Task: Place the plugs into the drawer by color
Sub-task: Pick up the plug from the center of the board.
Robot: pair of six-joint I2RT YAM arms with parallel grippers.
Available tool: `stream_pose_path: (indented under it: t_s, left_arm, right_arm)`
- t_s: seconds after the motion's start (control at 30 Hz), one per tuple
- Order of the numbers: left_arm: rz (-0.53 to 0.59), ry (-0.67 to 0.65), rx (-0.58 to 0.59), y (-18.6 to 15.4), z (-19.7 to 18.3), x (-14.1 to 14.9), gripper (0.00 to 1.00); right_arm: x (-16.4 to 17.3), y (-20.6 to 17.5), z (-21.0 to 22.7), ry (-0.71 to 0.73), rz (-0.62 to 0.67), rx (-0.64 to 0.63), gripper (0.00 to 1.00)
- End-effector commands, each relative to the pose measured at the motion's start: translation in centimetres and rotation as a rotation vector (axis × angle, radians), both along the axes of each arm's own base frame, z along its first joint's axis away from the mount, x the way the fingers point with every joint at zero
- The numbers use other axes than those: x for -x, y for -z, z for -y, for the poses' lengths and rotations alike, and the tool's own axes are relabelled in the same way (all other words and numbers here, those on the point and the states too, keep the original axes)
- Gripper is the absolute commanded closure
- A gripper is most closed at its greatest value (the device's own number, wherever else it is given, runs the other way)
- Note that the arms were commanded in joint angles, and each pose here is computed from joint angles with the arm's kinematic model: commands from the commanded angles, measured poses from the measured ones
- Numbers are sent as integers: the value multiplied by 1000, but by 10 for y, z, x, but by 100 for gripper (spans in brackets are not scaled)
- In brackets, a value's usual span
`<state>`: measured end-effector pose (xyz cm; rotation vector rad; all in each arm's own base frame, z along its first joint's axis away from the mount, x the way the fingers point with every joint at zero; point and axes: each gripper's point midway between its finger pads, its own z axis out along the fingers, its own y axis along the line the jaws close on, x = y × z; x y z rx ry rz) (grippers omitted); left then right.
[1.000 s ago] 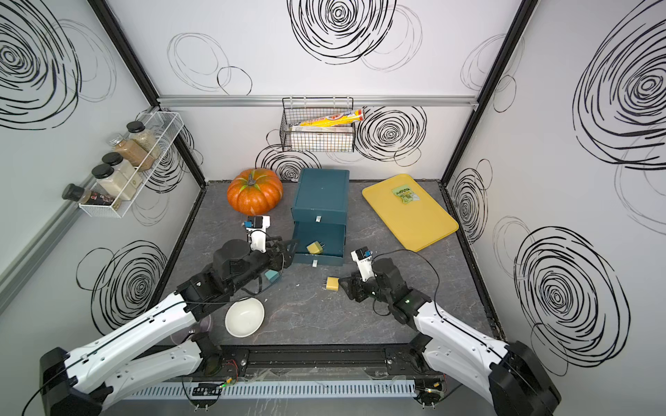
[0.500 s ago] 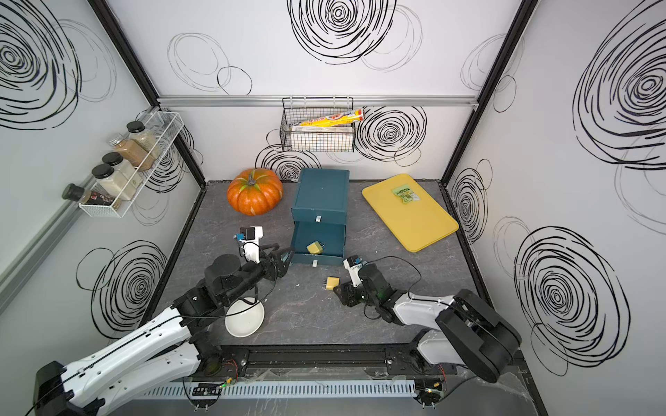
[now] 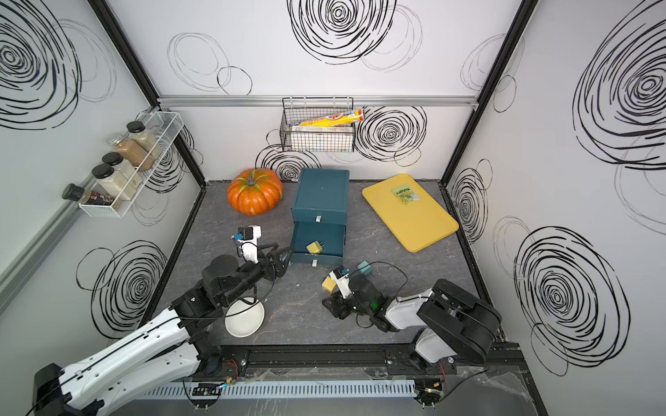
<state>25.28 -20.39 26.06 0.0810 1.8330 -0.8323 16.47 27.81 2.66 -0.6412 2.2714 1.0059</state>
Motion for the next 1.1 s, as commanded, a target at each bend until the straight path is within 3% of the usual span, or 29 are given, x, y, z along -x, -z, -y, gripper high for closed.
stream_pose_path:
  t_s: [0.0,0.17,0.37,0.83,1.07]
  left_arm:
    - [45,-4,25,-15,0,-2,21]
    - [35,6,18,-12,3,-2,21]
    - [39,-1,16,-12,1,-3,21]
    - [31,17,10,-8,5,-3,21]
    - [34,17,12,-9,5,-2,21]
  right_arm:
    - [0,-15,15,75,60,-69,51]
    - [-30,-22,43,224,182,109,44]
    - [-34,-25,30,171,219,115,25]
    - [-50,3,12,122,260,192,18]
    - [-53,17,-3,62,252,219,22]
